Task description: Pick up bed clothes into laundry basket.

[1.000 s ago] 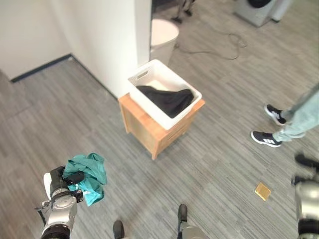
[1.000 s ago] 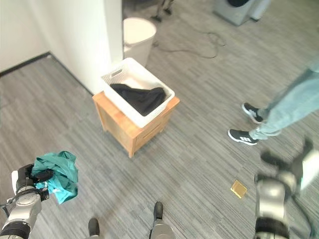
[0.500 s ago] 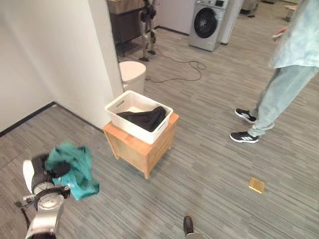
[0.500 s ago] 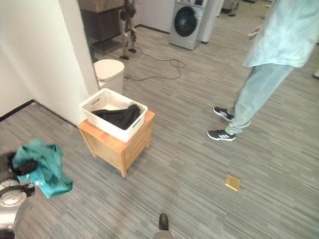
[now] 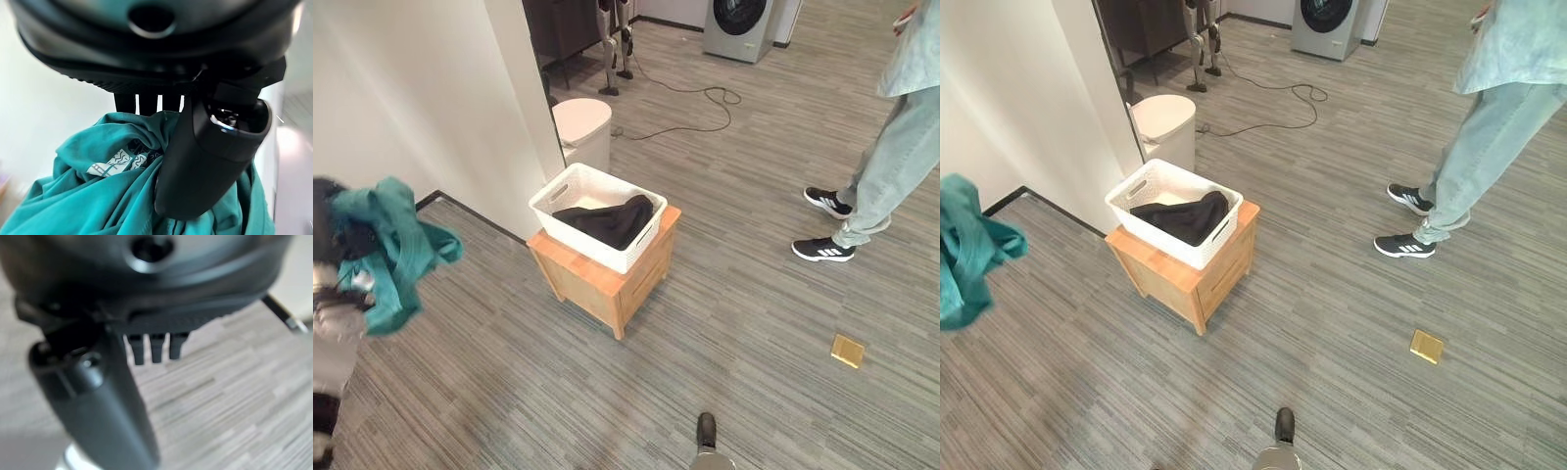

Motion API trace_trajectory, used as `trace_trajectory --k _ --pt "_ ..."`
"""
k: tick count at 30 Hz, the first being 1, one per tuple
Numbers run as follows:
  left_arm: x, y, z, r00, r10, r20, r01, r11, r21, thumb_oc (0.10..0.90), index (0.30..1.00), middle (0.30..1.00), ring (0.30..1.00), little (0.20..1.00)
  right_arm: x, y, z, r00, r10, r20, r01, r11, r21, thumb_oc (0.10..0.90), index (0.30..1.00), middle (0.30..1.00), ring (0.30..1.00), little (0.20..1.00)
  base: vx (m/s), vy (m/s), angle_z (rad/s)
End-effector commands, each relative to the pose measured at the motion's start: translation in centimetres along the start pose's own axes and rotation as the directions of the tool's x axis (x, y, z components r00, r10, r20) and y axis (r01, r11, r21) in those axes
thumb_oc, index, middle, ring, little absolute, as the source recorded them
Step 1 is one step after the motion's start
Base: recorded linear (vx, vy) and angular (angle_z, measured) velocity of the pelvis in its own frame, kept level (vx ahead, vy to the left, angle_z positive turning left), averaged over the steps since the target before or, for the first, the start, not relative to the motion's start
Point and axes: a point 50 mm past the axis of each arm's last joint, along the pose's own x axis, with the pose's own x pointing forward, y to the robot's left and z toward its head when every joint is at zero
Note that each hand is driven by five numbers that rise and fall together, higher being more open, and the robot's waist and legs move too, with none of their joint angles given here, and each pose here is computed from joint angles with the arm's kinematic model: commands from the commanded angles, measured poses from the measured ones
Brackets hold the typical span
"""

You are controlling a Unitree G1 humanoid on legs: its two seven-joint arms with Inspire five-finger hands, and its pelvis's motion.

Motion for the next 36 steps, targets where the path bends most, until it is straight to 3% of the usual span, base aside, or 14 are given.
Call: trace_trajectory --k 1,4,14,28,30,31,32,36 --pt "4.7 9.4 9.1 0.868 0.385 0.313 -0.392 0.919 -0.043 0.4 0.3 0.3 0.3 0.3 -0.2 1.0 -0.1 0.999 0.033 0.011 -0.032 0.994 -0.107 0.8 0.9 0.9 0.9 0.9 0.07 -0.227 0.3" --pt "3.6 7.7 10.9 0.852 0.391 0.348 -0.388 0.918 -0.081 0.4 0.3 0.3 0.3 0.3 -0.1 1.1 0.5 0.999 0.037 0.016 -0.034 0.992 -0.121 0.8 0.9 0.9 0.9 0.9 0.05 -0.173 0.03" --pt "6.3 10.3 11.5 0.839 0.435 0.327 -0.461 0.887 0.004 0.4 0.3 0.3 0.3 0.3 -0.1 0.6 1.0 0.999 -0.002 0.051 0.006 0.997 -0.073 0.8 0.9 0.9 0.9 0.9 0.1 -0.103 -0.33" --pt "7.1 11.4 3.6 0.91 0.386 0.155 -0.416 0.853 0.317 0.4 0.3 0.3 0.3 0.3 -0.6 2.2 2.2 0.992 0.0 0.124 -0.007 0.999 0.053 0.8 0.9 0.9 0.9 0.9 0.04 -0.046 -0.07" --pt "7.1 11.3 3.0 0.915 0.379 0.137 -0.403 0.853 0.331 0.411 0.316 0.316 0.316 0.316 -0.6 2.3 2.2 0.992 0.003 0.124 -0.01 0.998 0.057 0.8 0.9 0.9 0.9 0.9 0.0 -0.024 0.08" --pt "7.1 10.8 2.5 0.925 0.363 0.115 -0.38 0.859 0.342 0.502 0.453 0.453 0.453 0.453 -0.6 2.2 2.5 0.992 -0.006 0.13 -0.004 0.997 0.072 0.8 0.9 0.9 0.9 0.9 -0.01 -0.036 0.05" --pt "7.0 10.3 1.7 0.936 0.343 0.084 -0.349 0.865 0.361 0.532 0.498 0.498 0.498 0.498 -0.6 2.0 2.8 0.99 -0.019 0.143 0.002 0.994 0.114 0.8 0.9 0.9 0.9 0.9 -0.01 -0.051 0.03" --pt "6.9 10.3 0.0 0.94 0.339 0.025 -0.322 0.864 0.387 0.536 0.505 0.505 0.505 0.505 -0.6 1.7 4.0 0.985 -0.045 0.169 0.013 0.982 0.187 0.8 0.9 0.9 0.9 0.9 0.0 -0.013 -0.02"
